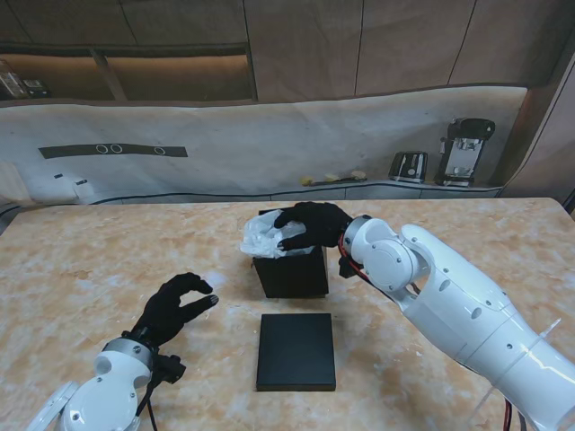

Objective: Pack mini donuts into a plastic bag, tie the opening and put the bag into the gift box

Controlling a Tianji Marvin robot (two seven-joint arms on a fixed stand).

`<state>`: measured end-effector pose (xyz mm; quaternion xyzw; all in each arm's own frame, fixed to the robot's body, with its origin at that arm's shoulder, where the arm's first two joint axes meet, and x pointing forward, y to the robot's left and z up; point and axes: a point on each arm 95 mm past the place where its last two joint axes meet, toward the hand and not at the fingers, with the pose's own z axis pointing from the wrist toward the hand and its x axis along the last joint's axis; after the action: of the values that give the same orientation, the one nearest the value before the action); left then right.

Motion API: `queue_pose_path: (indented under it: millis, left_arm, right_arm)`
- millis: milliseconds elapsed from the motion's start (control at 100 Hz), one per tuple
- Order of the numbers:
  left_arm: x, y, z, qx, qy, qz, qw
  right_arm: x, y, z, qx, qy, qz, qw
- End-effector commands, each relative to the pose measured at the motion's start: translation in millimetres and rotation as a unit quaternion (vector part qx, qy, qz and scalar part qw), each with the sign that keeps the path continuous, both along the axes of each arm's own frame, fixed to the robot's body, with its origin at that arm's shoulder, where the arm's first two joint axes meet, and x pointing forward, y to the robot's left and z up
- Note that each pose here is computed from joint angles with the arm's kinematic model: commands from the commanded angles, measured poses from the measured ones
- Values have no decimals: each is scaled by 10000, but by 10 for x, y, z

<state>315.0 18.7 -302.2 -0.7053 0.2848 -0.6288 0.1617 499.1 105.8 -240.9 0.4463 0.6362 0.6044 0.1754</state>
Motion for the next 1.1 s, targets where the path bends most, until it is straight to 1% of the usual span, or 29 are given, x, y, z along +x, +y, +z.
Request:
queue_pose_path:
  millis: [0, 110, 240, 470, 610, 700, 760, 850, 910, 980, 1090]
  left_arm:
    - [-28, -24, -4, -34, 53, -55, 10000]
    - [-34, -26, -7, -46, 58, -55, 10000]
    - [-41, -29, -11, -50, 67, -65, 9999]
    - [-38, -34, -9, -63, 46, -70, 9999]
    - [-41, -37, -10, -76, 49, -64, 9999]
    - [-43, -36, -9, -78, 52, -58, 9999]
    - [-44, -36, -9, -82, 52, -62, 9999]
    - [-41, -34, -8, -80, 42, -70, 9999]
    - [-38, -31, -8, -82, 38, -71, 9999]
    - [-36, -31, -6, -91, 35, -69, 9999]
    - [-35, -30, -7, -93, 26, -63, 9999]
  right_arm:
    - [-79, 101, 29, 230, 144, 115, 9996]
    - [-96, 85, 39, 140, 57, -38, 9999]
    - [-112, 56, 38, 35, 58, -191, 9998]
    - [-106, 49, 78, 11, 12, -115, 9999]
    - [-76, 86, 79, 23, 22, 116, 9999]
    - [-47, 119, 65, -97, -6, 283, 9996]
    - [-22, 130, 53, -223, -108, 467, 9986]
    - [3, 139, 37, -384, -383, 685, 9962]
    - [13, 138, 33, -588, -549, 846, 9932]
    - [33, 114, 39, -972, -798, 1058, 9864]
    - [65, 101, 23, -1261, -882, 1230, 9804]
